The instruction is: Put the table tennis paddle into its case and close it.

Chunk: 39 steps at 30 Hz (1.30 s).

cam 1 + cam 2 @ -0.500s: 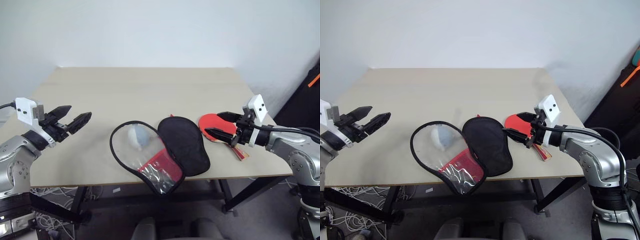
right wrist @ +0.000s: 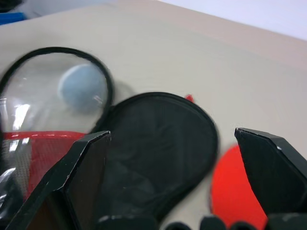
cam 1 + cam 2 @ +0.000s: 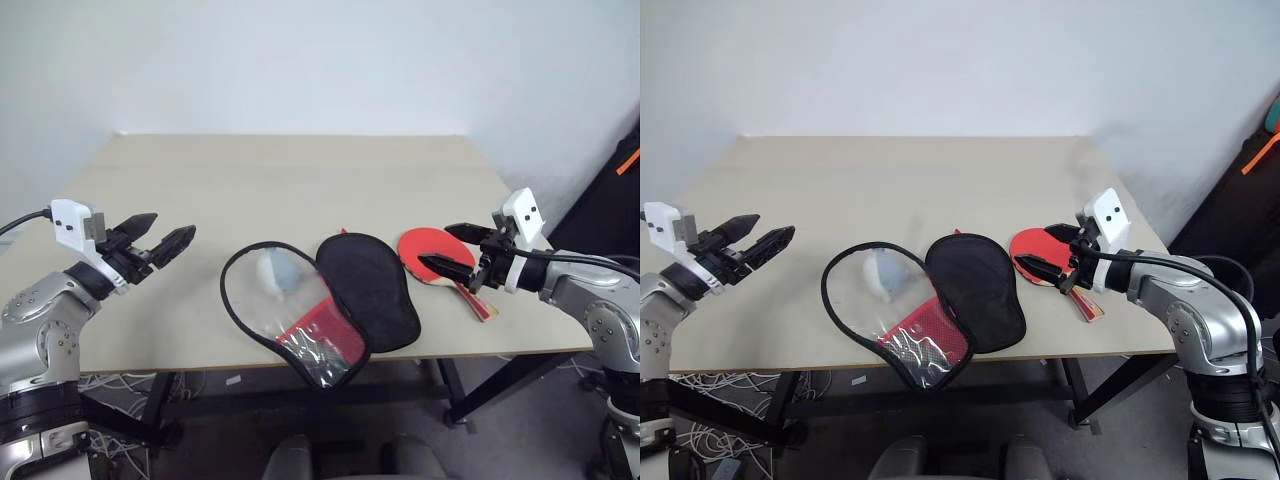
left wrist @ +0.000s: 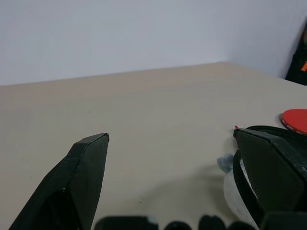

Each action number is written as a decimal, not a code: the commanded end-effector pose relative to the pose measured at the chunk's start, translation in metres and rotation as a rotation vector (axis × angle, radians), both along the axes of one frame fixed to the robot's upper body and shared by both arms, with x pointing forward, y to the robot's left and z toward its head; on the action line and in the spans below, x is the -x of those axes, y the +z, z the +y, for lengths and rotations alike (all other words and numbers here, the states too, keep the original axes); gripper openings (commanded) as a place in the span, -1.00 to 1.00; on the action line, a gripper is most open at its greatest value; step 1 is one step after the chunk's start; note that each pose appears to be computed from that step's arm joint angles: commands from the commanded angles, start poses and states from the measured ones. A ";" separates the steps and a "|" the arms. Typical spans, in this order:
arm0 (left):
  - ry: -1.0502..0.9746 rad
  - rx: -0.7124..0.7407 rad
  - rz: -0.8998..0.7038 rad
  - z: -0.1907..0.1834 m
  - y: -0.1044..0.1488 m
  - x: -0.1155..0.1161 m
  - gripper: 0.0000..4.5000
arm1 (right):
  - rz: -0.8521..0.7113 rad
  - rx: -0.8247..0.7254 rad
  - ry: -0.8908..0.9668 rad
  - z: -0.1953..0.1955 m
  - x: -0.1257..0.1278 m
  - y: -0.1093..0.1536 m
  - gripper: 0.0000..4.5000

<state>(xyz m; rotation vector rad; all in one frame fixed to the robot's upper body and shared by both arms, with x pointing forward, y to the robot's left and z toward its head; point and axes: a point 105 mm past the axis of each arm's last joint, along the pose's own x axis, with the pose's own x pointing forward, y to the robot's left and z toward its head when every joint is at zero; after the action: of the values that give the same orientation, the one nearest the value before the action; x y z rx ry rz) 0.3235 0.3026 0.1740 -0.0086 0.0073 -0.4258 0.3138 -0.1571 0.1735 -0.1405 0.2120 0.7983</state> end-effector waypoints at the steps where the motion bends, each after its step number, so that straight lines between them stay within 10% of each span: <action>1: -0.037 -0.048 -0.064 -0.009 0.019 -0.004 0.97 | -0.051 0.032 -0.064 -0.017 0.002 0.015 1.00; 17: -0.356 -0.223 -0.049 -0.041 0.046 0.019 0.97 | 0.146 0.182 -0.295 -0.063 -0.033 -0.024 1.00; 39: -0.455 -0.127 0.111 -0.045 0.006 0.031 0.97 | 0.210 0.264 -0.312 -0.060 -0.035 -0.051 1.00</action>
<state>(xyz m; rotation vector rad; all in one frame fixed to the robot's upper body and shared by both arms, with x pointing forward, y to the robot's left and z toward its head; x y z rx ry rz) 0.2939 0.2580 0.1704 0.0799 0.1770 -0.8674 0.3434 -0.2148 0.1140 -0.2355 0.5619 0.4946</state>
